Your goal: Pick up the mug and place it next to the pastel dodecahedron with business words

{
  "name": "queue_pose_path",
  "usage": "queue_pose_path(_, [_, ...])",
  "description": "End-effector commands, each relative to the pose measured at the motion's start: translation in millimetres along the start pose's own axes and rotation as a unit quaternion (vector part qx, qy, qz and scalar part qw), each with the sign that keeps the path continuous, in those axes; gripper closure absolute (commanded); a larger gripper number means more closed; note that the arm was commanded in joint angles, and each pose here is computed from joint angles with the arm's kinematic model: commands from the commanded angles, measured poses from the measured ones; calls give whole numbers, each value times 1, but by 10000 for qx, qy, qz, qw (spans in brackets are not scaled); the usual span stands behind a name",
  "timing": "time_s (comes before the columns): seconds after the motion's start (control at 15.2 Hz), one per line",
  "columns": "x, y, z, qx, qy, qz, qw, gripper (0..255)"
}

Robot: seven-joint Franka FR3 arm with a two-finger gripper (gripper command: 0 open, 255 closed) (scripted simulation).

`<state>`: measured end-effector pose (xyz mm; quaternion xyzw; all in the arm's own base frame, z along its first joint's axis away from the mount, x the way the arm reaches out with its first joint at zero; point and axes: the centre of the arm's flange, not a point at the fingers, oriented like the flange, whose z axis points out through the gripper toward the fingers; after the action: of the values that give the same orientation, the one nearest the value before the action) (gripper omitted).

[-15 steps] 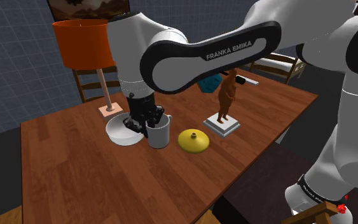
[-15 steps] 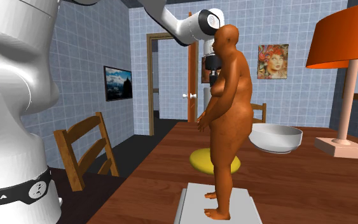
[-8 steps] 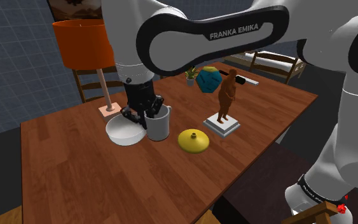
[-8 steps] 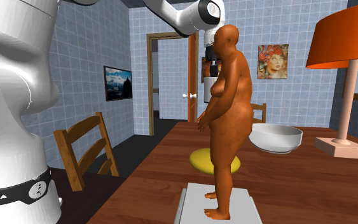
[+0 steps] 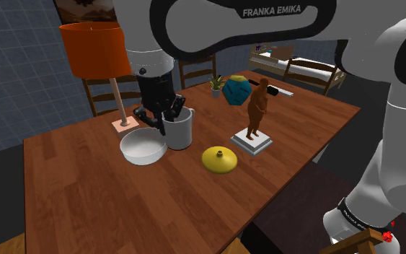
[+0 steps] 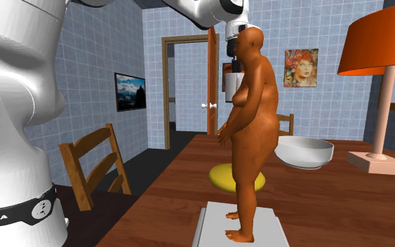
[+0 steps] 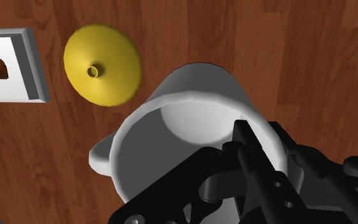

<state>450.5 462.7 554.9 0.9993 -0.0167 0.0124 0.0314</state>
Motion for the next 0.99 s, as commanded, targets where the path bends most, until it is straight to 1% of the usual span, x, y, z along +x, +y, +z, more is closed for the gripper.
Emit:
queue_pose_path(0.0, [0,1,-9,0,0,1,10000,255])
queue_pose_path(0.92, [86,164,4,0,0,1,10000,255])
